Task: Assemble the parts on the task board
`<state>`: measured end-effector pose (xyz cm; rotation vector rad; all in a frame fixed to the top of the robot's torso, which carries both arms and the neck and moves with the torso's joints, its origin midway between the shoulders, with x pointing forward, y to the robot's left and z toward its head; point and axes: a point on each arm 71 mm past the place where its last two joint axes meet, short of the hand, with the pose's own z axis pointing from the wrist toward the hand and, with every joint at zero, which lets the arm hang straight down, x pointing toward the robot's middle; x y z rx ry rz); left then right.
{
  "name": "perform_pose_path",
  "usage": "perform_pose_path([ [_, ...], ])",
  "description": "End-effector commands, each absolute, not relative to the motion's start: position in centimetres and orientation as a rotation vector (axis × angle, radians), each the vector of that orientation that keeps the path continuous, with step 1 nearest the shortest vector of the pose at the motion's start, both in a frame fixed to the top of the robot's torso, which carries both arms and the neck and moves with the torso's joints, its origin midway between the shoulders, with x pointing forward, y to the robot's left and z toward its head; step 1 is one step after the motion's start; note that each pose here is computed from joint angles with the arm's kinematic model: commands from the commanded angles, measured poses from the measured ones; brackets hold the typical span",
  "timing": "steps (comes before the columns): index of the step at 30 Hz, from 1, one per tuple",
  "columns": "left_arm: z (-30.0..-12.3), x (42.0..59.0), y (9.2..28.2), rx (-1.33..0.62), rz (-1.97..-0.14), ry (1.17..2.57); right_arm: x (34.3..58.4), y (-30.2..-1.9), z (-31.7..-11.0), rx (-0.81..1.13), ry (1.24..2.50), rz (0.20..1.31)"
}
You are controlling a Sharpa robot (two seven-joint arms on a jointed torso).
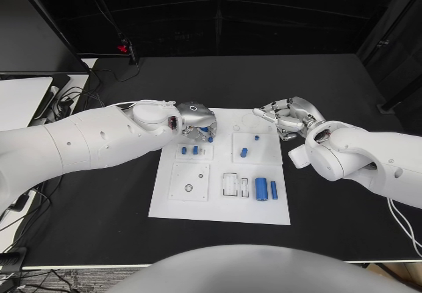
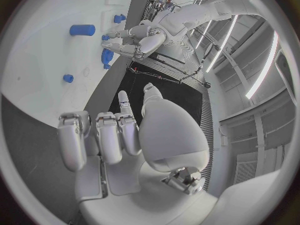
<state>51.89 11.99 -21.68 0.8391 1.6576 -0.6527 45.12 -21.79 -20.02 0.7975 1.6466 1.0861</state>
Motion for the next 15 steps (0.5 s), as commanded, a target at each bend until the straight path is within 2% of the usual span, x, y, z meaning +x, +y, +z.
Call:
perform_pose_path([
  [1,-22.09,51.74,12.03,0.869,-0.652,1.685,45.08,-21.60,-19.93,0.804,1.648,1.110],
  [15,-22.12,51.73,11.93,0.878,-0.662,1.683,45.11,-21.54,-19.95,0.807,1.648,1.110],
])
